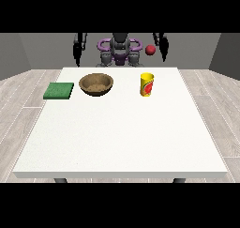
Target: Pick the cup and pour the ball into the bowl, then pick the bowl and place it on the pad
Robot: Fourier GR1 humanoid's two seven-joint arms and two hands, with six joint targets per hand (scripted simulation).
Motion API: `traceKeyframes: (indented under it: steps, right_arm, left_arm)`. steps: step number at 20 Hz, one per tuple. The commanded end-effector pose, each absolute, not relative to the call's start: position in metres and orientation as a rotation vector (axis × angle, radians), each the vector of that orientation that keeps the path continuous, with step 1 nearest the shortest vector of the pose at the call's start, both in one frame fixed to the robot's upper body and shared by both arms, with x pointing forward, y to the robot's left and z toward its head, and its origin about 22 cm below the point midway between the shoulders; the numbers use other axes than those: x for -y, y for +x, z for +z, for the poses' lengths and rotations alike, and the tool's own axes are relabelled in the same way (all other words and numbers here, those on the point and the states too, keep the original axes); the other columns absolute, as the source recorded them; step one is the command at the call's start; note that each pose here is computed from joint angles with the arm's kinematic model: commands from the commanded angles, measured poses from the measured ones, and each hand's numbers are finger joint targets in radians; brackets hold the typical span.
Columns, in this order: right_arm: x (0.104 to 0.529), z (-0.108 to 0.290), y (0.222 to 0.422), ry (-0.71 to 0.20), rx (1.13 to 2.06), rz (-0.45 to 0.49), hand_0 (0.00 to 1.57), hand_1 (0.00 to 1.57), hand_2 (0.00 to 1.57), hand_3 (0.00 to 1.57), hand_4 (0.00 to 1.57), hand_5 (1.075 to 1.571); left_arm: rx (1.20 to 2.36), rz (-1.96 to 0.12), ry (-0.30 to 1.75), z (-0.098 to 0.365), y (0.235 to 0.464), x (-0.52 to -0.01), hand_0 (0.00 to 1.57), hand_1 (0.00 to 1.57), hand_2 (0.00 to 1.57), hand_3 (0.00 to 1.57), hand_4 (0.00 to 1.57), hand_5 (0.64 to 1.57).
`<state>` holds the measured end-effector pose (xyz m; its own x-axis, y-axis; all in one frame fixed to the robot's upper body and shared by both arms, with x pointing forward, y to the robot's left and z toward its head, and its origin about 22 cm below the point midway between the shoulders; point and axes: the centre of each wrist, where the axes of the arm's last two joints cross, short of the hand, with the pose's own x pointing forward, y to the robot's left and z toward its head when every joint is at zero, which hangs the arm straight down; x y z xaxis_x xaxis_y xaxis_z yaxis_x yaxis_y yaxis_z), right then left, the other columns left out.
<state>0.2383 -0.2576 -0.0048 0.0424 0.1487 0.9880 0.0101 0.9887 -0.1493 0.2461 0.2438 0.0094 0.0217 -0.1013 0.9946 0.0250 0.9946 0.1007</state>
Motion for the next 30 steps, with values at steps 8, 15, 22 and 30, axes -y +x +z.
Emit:
traceKeyframes:
  steps: [8,15,22,30]
  right_arm:
    - [0.267,-0.01,0.215,-0.074,1.531,-0.11,0.0,0.0,0.0,0.0,0.0,1.57]
    - [0.275,0.027,0.231,-0.052,1.676,-0.076,0.0,0.0,0.0,0.0,0.0,1.566]
    - [0.258,0.028,0.263,0.028,1.793,-0.013,0.0,0.0,0.0,0.0,0.0,1.563]
    - [0.28,0.047,0.289,0.027,1.909,0.047,0.0,0.0,0.0,0.0,0.0,1.56]
  left_arm:
    - [1.601,0.06,-0.217,0.022,0.219,-0.226,0.0,0.0,0.0,0.0,0.0,1.531]
    - [1.751,0.018,-0.17,0.039,0.201,-0.207,0.0,0.0,0.0,0.0,0.0,1.49]
    - [1.9,-0.038,-0.061,0.059,0.256,-0.204,0.0,0.0,0.0,0.0,0.0,1.376]
    - [1.958,-0.087,0.058,0.041,0.297,-0.263,0.0,0.0,0.0,0.0,0.0,1.255]
